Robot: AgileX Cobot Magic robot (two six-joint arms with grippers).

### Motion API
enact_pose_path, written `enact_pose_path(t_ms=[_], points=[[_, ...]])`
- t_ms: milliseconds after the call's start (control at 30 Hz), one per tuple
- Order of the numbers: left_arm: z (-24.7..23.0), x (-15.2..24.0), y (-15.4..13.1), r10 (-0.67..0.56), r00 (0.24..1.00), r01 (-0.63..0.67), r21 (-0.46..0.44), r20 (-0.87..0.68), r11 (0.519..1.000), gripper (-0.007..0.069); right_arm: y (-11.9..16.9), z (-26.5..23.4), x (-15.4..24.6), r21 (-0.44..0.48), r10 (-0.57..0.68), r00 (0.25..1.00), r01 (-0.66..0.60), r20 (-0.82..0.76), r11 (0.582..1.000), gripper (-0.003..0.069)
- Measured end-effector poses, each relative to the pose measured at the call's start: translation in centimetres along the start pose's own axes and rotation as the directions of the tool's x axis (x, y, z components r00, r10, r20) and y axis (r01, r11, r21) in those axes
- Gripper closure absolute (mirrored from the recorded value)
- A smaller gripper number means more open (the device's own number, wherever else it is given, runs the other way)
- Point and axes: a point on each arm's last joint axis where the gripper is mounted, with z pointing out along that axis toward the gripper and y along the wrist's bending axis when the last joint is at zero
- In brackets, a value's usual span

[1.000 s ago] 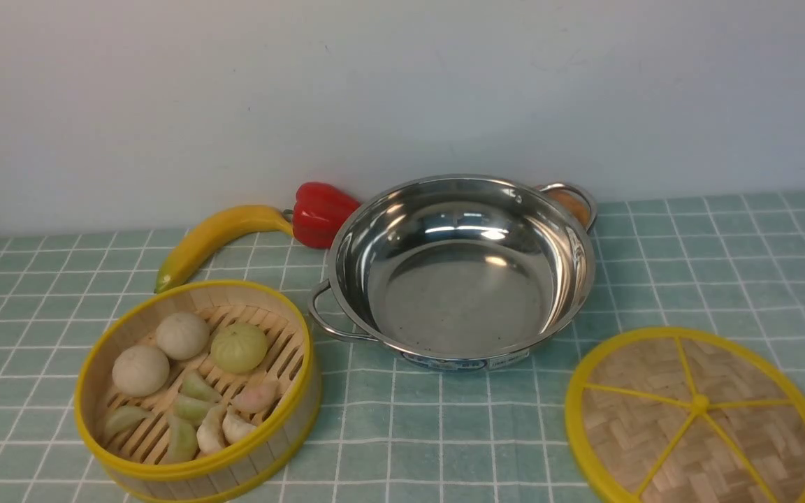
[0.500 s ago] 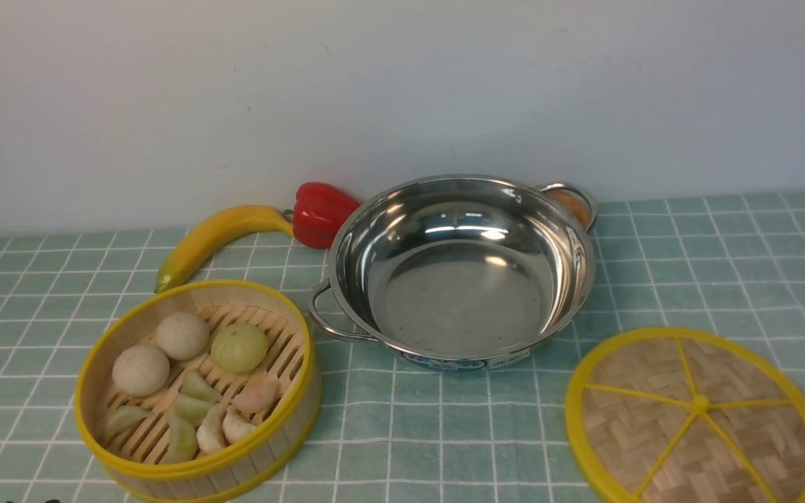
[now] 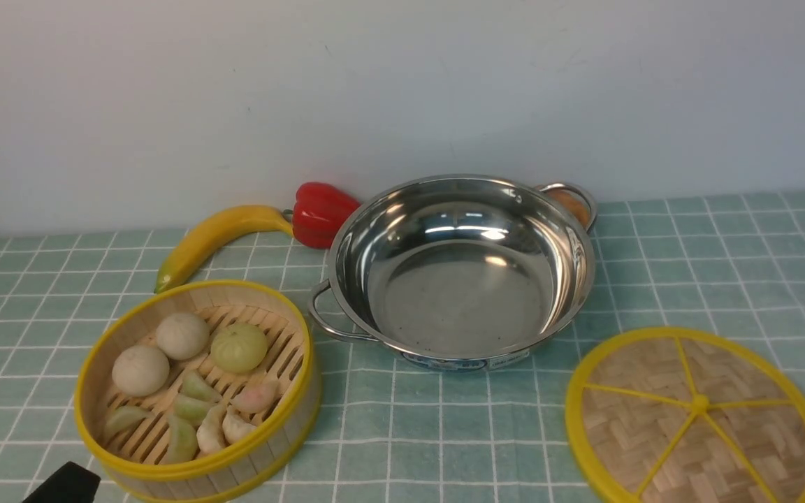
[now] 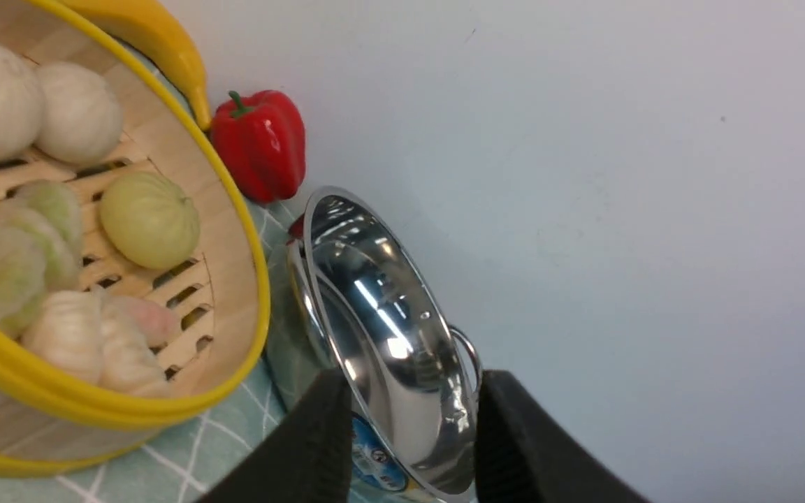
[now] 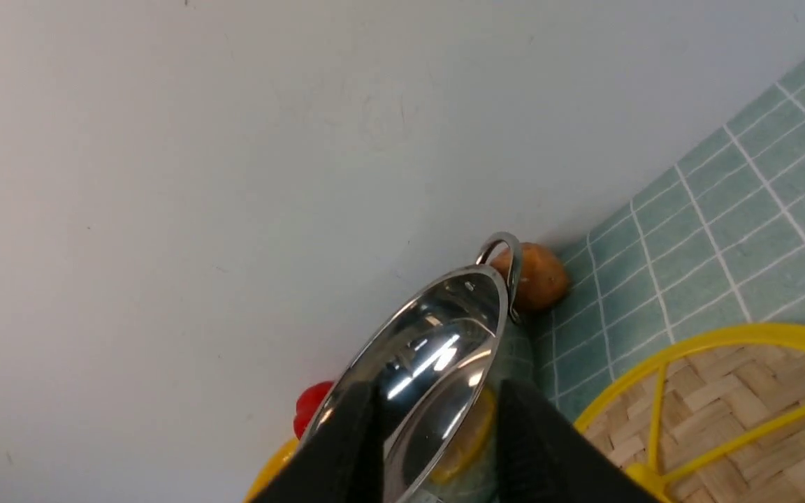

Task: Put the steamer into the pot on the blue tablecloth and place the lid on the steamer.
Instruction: 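Grasp the rim of the steamer basket holding the buns with the left gripper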

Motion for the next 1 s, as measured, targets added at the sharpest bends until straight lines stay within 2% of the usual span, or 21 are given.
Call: enact_pose_path(t_ms=[100, 167, 267, 300, 333, 367, 400, 433, 500, 567, 600, 633, 667, 733, 767, 800, 867, 900, 1000], points=[[0.0, -0.2, 0.0, -0.010, 1.000, 0.010, 0.001, 0.024, 1.000, 0.0382, 0.2, 0.0, -0.4, -0.023, 0.018, 0.999, -0.017, 0.041, 1.000, 0.0410], [0.0, -0.3, 0.0, -0.012, 0.999, 0.012, 0.000, 0.037, 1.000, 0.0382, 0.6, -0.1, -1.1, -0.071, 0.051, 0.992, -0.042, 0.118, 0.997, 0.0410], [0.0, -0.4, 0.0, -0.016, 0.999, 0.016, 0.001, 0.042, 1.000, 0.0382, 1.4, -0.5, -2.8, -0.182, 0.119, 0.951, -0.068, 0.286, 0.981, 0.0410], [0.0, -0.4, 0.0, -0.041, 0.998, 0.041, 0.007, 0.047, 0.999, 0.0382, 1.9, -1.1, -3.8, -0.259, 0.158, 0.906, -0.056, 0.393, 0.964, 0.0410], [0.0, -0.5, -0.1, -0.053, 0.997, 0.052, 0.010, 0.050, 0.999, 0.0382, 2.0, -1.2, -4.0, -0.269, 0.162, 0.898, -0.051, 0.409, 0.962, 0.0410], [0.0, -0.6, -0.2, -0.109, 0.992, 0.108, 0.026, 0.066, 0.994, 0.0382, 2.7, -2.1, -5.1, -0.351, 0.187, 0.826, 0.014, 0.532, 0.936, 0.0410], [-0.1, -0.9, -0.5, -0.144, 0.986, 0.140, 0.044, 0.089, 0.989, 0.0382, 3.4, -2.7, -5.8, -0.383, 0.183, 0.788, 0.072, 0.588, 0.921, 0.0410], [-0.1, -1.0, -0.5, -0.145, 0.985, 0.141, 0.047, 0.094, 0.989, 0.0382, 3.6, -2.9, -6.0, -0.398, 0.187, 0.780, 0.086, 0.598, 0.913, 0.0410], [-0.6, -2.6, -2.3, -0.104, 0.977, 0.086, 0.098, 0.188, 0.991, 0.0382, 5.8, -4.1, -7.1, -0.416, 0.129, 0.712, 0.245, 0.690, 0.876, 0.0410], [-1.4, -4.0, -4.4, 0.002, 0.961, -0.039, 0.126, 0.275, 0.991, 0.0382, 7.6, -4.6, -7.8, -0.411, 0.058, 0.703, 0.345, 0.709, 0.844, 0.0410], [-2.2, -5.0, -6.0, 0.121, 0.929, -0.173, 0.120, 0.349, 0.978, 0.0382, 8.9, -4.7, -8.2, -0.401, 0.005, 0.706, 0.396, 0.708, 0.826, 0.0410], [-2.9, -5.7, -7.4, 0.215, 0.889, -0.280, 0.109, 0.403, 0.954, 0.0382, 9.9, -4.6, -8.5, -0.381, -0.063, 0.716, 0.441, 0.695, 0.813, 0.0410], [-3.9, -6.6, -9.3, 0.340, 0.816, -0.421, 0.078, 0.467, 0.904, 0.0382, 11.0, -4.0, -8.6, -0.343, -0.171, 0.736, 0.491, 0.655, 0.801, 0.0410], [-4.8, -7.6, -11.5, 0.456, 0.724, -0.550, 0.034, 0.518, 0.835, 0.0382, 12.5, -3.2, -9.3, -0.297, -0.286, 0.757, 0.530, 0.588, 0.794, 0.0410], [-4.8, -8.0, -12.3, 0.514, 0.679, -0.603, -0.002, 0.523, 0.798, 0.0385, 13.0, -2.6, -9.6, -0.266, -0.340, 0.772, 0.537, 0.538, 0.801, 0.0410], [-5.0, -8.2, -12.7, 0.522, 0.668, -0.613, -0.006, 0.530, 0.790, 0.0386, 12.9, -2.2, -9.5, -0.246, -0.367, 0.778, 0.541, 0.510, 0.804, 0.0410], [-4.3, -9.3, -14.2, 0.607, 0.607, -0.678, -0.063, 0.513, 0.732, 0.0407, 13.5, -0.5, -10.3, -0.174, -0.425, 0.815, 0.520, 0.395, 0.836, 0.0410], [-4.1, -9.5, -14.5, 0.620, 0.600, -0.687, -0.072, 0.506, 0.723, 0.0409, 13.5, -0.4, -10.3, -0.153, -0.436, 0.822, 0.516, 0.367, 0.843, 0.0410], [-1.3, -10.7, -15.5, 0.695, 0.587, -0.727, -0.107, 0.415, 0.678, 0.0452, 12.9, 2.4, -10.7, 0.000, -0.458, 0.875, 0.463, 0.155, 0.886, 0.0410]])
